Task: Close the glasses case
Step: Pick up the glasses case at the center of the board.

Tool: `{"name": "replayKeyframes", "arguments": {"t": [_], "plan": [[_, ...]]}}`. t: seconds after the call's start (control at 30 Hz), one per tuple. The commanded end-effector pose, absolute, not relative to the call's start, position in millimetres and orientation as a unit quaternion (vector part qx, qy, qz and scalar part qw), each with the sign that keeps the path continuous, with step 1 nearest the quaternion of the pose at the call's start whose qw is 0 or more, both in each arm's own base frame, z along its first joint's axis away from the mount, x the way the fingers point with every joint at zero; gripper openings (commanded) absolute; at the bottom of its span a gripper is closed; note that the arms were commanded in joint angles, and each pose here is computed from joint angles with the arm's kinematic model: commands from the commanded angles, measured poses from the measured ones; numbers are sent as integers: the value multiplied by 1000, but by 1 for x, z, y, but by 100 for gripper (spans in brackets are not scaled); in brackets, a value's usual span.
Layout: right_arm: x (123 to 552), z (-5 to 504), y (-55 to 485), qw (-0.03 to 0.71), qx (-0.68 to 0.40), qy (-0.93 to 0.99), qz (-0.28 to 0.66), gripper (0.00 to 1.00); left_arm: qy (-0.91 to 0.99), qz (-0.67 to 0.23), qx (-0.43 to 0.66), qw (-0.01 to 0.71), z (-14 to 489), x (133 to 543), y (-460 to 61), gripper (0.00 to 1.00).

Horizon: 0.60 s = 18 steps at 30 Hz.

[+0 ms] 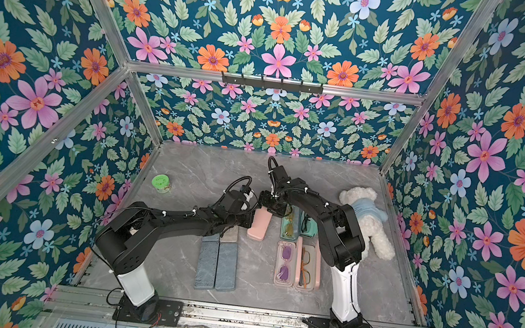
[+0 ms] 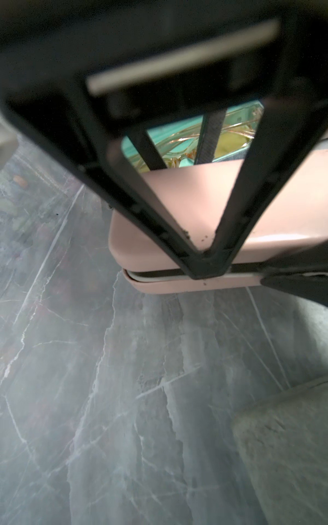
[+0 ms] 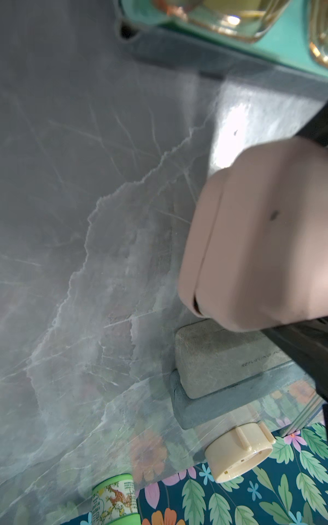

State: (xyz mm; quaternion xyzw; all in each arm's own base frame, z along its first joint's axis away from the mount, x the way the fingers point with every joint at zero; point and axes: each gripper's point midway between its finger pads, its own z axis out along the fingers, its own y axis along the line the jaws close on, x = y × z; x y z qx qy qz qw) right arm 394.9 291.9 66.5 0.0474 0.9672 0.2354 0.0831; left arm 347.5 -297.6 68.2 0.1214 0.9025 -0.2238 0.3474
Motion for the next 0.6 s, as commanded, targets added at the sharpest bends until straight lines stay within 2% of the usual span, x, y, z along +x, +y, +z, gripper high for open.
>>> {"name": "replayKeyframes", "arguments": {"t": [0.0, 0.57], "plan": [[389, 64, 286, 76, 42, 972, 219, 69, 885, -239, 117, 382, 87, 357, -303, 10], [385, 60, 282, 76, 37, 973, 215, 64, 881, -214, 68, 416, 103, 364, -271, 25]]}}
